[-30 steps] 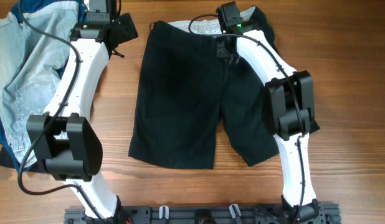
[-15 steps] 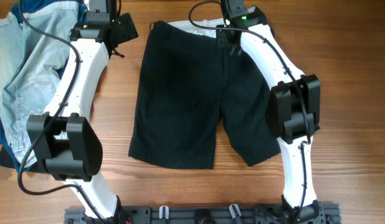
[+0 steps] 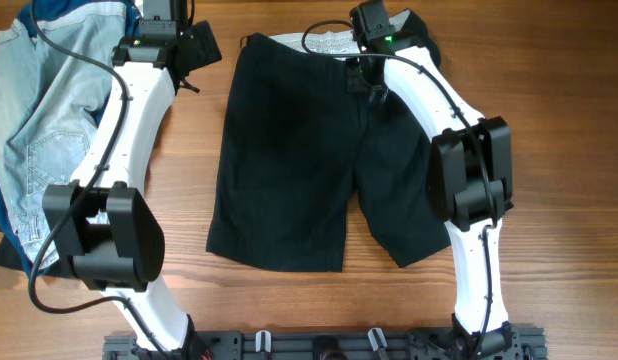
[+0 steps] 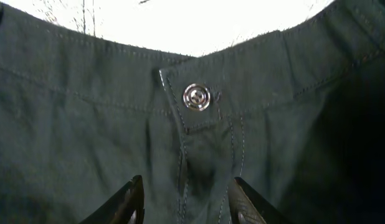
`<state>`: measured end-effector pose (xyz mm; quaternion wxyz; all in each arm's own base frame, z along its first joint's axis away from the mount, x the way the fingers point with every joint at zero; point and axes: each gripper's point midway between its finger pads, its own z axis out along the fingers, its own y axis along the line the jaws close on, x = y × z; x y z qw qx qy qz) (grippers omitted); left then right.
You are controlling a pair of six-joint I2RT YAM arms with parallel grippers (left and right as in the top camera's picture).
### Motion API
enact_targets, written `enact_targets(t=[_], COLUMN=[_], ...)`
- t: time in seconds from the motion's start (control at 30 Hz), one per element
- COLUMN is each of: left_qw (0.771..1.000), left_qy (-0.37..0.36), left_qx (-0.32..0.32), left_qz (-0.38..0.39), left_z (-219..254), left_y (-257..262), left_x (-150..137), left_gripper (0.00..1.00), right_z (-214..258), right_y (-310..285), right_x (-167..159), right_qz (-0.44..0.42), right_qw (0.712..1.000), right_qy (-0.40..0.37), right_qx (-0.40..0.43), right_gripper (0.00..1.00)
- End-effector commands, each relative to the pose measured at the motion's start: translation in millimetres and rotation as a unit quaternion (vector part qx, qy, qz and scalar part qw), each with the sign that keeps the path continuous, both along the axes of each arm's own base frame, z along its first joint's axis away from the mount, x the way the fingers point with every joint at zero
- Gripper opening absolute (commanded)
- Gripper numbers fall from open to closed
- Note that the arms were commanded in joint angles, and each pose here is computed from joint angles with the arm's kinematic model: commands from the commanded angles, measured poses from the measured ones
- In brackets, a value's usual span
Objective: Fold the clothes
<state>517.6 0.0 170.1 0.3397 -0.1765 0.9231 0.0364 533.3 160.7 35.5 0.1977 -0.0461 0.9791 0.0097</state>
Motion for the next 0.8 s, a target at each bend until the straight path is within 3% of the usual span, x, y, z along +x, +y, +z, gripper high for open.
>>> enact_targets(t=[0.0,0.13,0.77], left_qw=[1.0,1.0,1.0], left_qy=[-0.011,-0.011,-0.01], left_qx=[-0.009,-0.009,-0.011], left_qz=[0.004,0.004,0.003], left_z=[8,8,8], left_y=[-1,-1,-2], left_x=[2,2,2], left_gripper=[1.0,1.0,1.0], right_z=[-8,-20,-45], right_y=[-1,-1,-12], right_x=[-3,-6,-3], right_qz=[-0.001,-0.001,-0.023], right_qw=[1.0,1.0,0.999], right_qy=[0.006,0.017,0.021], right_qx=[0.001,-0.003,-0.026], right_gripper=[0.43,0.34,0.37])
